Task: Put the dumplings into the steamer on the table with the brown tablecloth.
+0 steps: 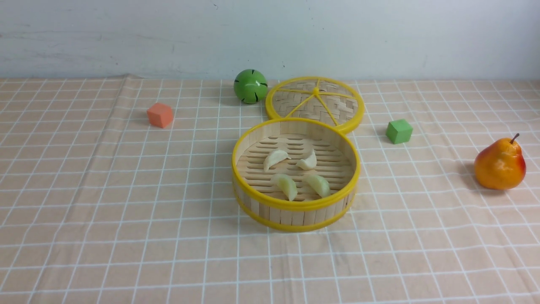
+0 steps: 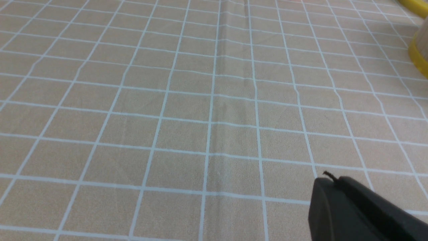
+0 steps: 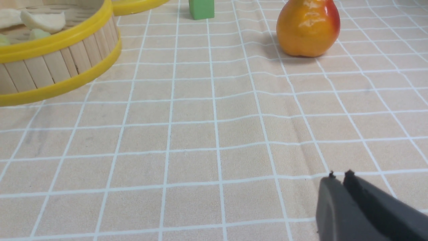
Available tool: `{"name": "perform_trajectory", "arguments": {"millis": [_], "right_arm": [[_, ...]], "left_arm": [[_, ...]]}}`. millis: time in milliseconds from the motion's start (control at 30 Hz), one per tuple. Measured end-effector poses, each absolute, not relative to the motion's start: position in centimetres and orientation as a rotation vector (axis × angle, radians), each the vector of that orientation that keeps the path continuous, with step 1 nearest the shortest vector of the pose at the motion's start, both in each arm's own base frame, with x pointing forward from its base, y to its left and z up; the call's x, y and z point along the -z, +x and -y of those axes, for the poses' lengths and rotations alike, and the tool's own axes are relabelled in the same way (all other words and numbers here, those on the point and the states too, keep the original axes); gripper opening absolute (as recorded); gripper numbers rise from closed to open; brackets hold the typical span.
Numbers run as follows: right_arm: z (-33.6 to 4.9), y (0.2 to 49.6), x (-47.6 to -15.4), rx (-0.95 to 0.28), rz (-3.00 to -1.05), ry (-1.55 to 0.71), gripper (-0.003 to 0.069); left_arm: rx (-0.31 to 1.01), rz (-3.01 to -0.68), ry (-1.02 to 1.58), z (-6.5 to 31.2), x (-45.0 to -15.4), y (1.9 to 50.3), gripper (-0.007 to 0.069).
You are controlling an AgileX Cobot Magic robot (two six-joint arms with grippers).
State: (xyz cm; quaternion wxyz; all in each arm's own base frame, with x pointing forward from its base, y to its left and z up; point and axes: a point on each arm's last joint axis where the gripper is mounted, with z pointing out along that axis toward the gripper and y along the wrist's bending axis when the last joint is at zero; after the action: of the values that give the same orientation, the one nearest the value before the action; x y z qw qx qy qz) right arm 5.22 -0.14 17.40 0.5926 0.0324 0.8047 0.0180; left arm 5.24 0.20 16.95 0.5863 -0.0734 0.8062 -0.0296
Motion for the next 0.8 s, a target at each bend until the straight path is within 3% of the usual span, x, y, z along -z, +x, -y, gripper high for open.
{"name": "perform_trajectory", "arguments": {"millis": [800], "right_arm": [[0.14, 5.22, -17.4, -0.042, -1.871, 0.075, 0.0066]], "left_arm": [[0.069, -1.88, -0.171, -0.2, -16.95, 5.24, -0.0013]]}}
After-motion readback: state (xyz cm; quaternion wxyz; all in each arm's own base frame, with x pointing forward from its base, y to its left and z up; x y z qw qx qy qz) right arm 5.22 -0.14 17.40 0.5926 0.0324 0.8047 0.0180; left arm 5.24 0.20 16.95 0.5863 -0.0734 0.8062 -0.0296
